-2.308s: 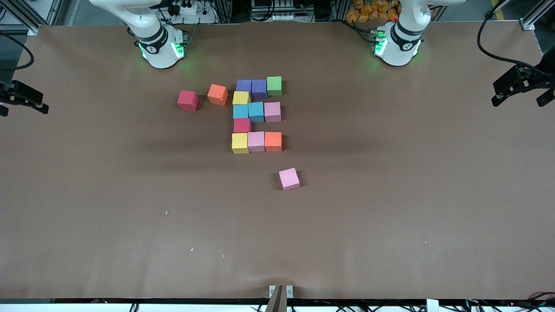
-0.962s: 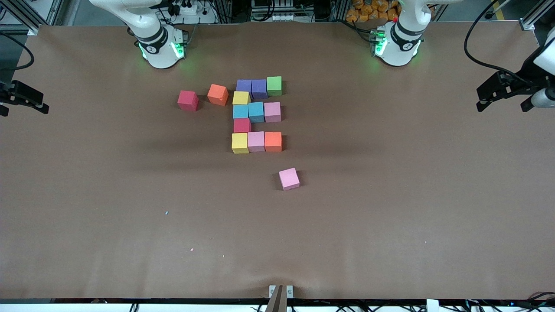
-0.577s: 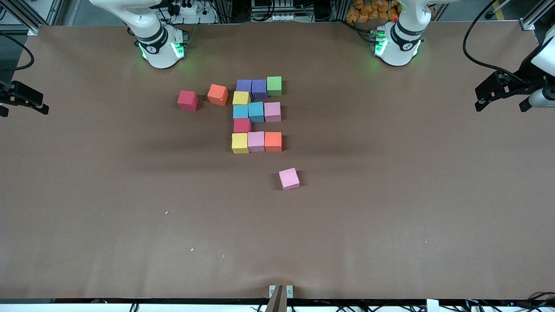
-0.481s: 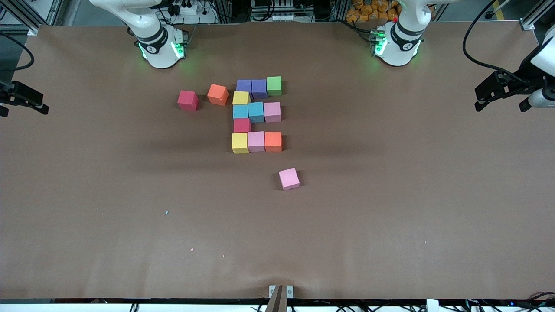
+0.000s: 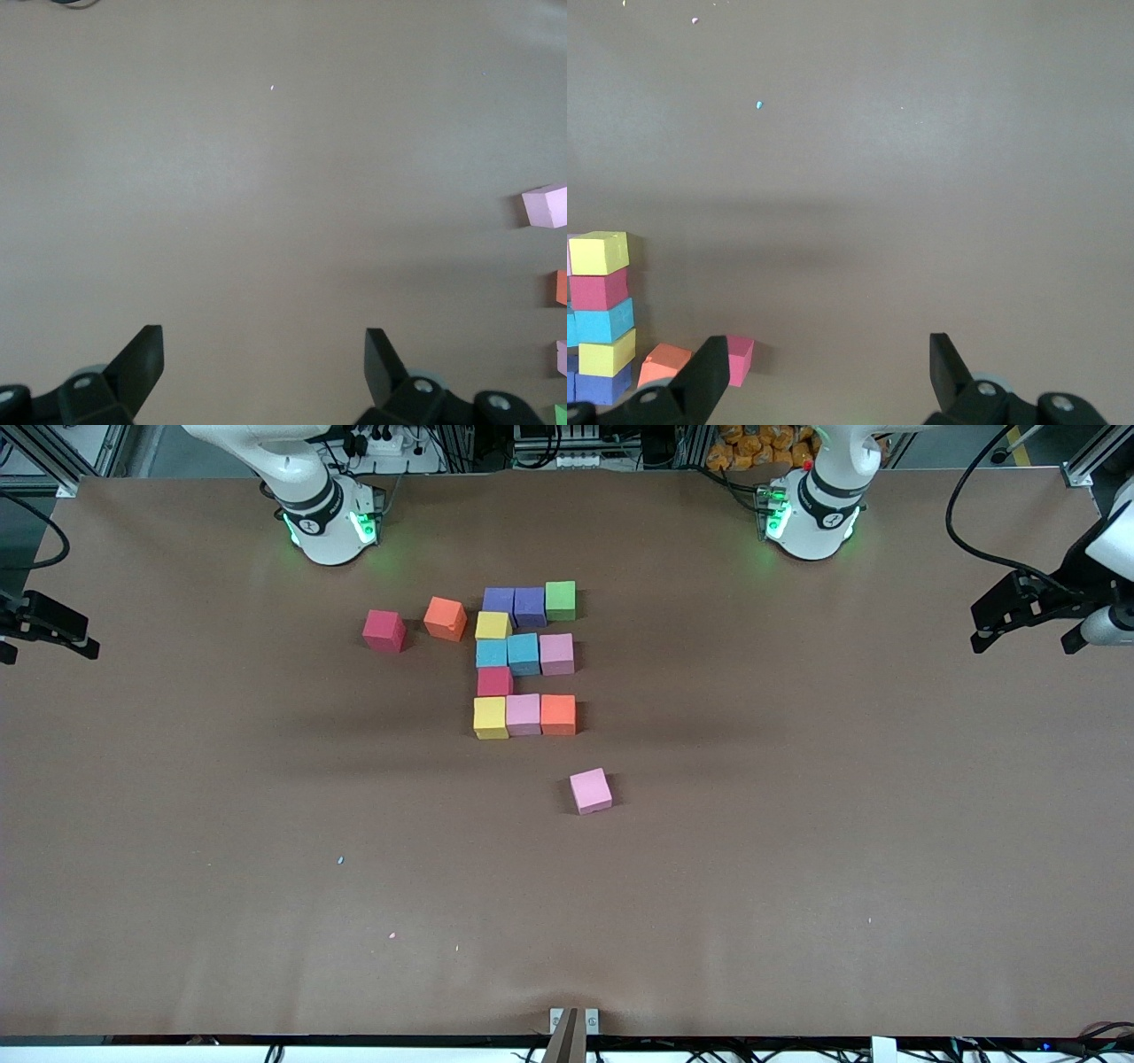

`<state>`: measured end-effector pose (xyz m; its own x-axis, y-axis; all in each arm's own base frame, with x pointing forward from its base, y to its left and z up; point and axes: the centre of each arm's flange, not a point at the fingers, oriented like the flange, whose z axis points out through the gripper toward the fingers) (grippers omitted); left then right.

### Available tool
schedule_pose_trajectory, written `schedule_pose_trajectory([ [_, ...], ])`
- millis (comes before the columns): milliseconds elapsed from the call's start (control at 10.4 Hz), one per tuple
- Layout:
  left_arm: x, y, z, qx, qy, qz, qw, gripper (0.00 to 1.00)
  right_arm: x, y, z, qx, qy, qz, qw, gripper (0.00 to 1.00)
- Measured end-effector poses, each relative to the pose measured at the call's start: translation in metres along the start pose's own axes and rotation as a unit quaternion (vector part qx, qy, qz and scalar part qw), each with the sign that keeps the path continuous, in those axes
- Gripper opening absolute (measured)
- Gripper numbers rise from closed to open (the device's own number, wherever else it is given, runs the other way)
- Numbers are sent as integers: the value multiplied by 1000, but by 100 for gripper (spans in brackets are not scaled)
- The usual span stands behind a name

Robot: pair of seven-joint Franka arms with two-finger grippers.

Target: Arrange 11 blocks into digit 3

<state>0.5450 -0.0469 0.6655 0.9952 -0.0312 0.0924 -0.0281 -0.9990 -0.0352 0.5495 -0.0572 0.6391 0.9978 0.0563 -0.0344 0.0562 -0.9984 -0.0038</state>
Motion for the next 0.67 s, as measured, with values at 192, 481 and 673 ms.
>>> schedule_pose_trajectory([
  [192,4,-16,3,1,3,-14,1000,100,0,0,0,0,0,0,1000,100],
  [481,13,-18,-1,1,36,26,999,100,1,0,1,0,-1,0,1000,100],
  [673,15,-15,-2,-10,45,45,998,100,1,0,1,0,-1,0,1000,100],
])
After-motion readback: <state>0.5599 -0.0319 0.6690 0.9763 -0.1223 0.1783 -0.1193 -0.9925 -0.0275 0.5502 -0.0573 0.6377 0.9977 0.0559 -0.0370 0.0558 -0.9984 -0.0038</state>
